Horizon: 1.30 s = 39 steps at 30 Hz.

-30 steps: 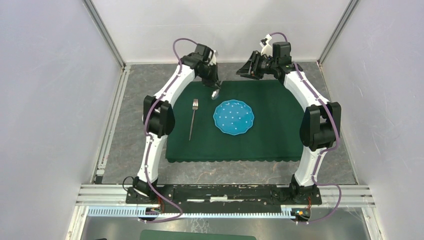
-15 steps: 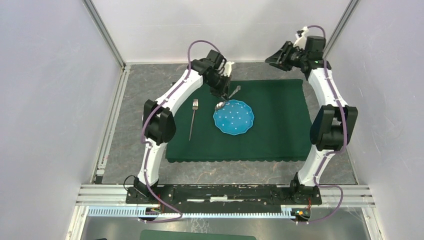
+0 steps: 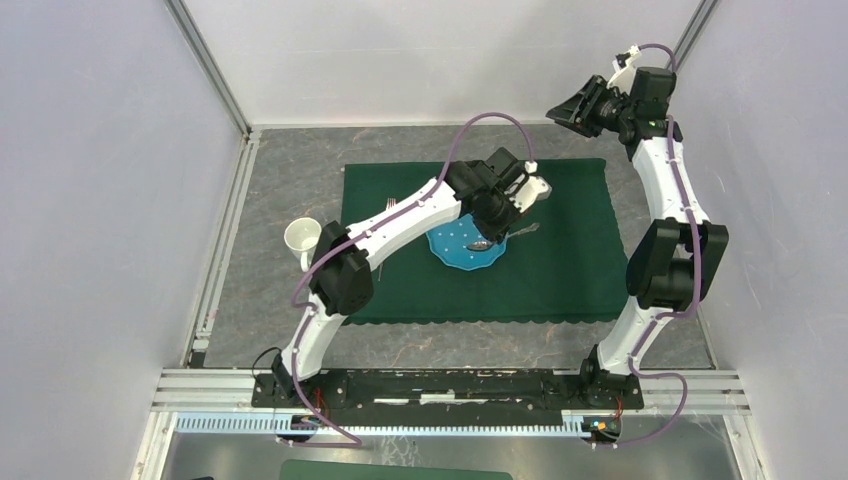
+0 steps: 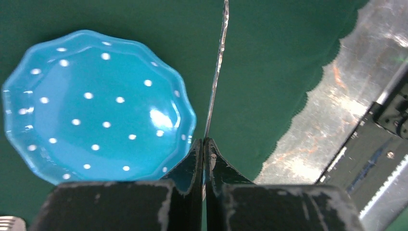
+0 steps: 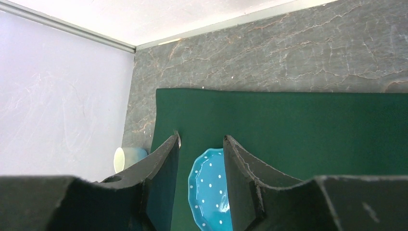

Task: Set the dinner table for one person
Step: Place the spoon on the napkin.

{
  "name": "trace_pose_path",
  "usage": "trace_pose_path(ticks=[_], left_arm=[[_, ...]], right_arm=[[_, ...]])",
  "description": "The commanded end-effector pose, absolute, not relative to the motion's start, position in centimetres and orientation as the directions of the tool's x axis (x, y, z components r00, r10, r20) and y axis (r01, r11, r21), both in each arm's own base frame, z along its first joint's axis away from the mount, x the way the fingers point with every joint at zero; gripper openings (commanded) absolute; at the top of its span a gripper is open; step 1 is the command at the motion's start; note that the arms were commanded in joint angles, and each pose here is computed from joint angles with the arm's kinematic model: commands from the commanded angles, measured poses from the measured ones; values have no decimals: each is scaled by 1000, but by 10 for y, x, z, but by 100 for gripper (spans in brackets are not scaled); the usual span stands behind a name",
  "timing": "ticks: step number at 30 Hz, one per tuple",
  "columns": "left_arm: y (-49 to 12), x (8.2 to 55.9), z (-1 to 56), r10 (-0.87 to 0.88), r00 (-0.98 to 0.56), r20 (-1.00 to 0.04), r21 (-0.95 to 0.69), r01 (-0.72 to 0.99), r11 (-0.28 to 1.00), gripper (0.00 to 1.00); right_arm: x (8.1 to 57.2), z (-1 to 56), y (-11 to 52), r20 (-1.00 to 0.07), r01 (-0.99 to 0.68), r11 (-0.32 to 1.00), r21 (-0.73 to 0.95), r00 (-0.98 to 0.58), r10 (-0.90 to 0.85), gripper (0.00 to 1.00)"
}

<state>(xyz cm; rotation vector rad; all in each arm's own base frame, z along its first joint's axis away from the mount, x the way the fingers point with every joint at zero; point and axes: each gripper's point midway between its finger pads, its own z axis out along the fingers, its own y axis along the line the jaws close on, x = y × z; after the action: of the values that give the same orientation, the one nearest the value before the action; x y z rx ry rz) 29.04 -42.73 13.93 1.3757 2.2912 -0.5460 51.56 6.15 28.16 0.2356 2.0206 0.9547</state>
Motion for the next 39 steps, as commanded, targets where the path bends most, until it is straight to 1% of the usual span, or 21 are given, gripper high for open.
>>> trace_pose_path(ticks=[1, 4, 7, 10, 13, 18, 22, 28, 32, 36, 39], left_arm=[[-431, 333, 152, 683, -384, -621, -22, 880, 474, 2], [-443, 346, 149, 673, -359, -647, 22, 874, 486, 2], [-455, 348, 135, 701, -314, -641, 71, 884, 461, 2], [-466, 336, 128, 747, -225, -626, 127, 915, 382, 2], [-476, 314, 120, 778, -165, -606, 138, 941, 308, 2], [-485, 300, 115, 786, -118, -606, 155, 952, 263, 2], [-497, 294, 116, 791, -42, -610, 224, 949, 223, 2], [-509, 284, 99, 840, 77, -537, 357, 923, 144, 2], [-519, 281, 97, 843, 128, -522, 419, 899, 123, 2], [-531, 279, 103, 821, 158, -549, 457, 879, 137, 2], [-537, 275, 104, 814, 187, -549, 492, 860, 135, 2]], right_arm=[[513, 309, 60, -677, -244, 691, 680, -571, 464, 45], [512, 306, 62, -667, -244, 682, 689, -582, 465, 45], [509, 304, 62, -666, -243, 682, 689, -583, 465, 45], [505, 304, 62, -666, -243, 683, 689, -583, 465, 44], [502, 307, 62, -670, -244, 685, 687, -577, 466, 45], [490, 303, 63, -670, -236, 692, 682, -581, 462, 44], [480, 299, 64, -667, -231, 695, 681, -586, 460, 45], [467, 296, 62, -673, -217, 712, 668, -584, 453, 45], [459, 293, 63, -670, -210, 715, 667, -588, 453, 44], [456, 296, 62, -675, -206, 720, 663, -581, 455, 44], [455, 297, 62, -678, -205, 723, 659, -579, 453, 45]])
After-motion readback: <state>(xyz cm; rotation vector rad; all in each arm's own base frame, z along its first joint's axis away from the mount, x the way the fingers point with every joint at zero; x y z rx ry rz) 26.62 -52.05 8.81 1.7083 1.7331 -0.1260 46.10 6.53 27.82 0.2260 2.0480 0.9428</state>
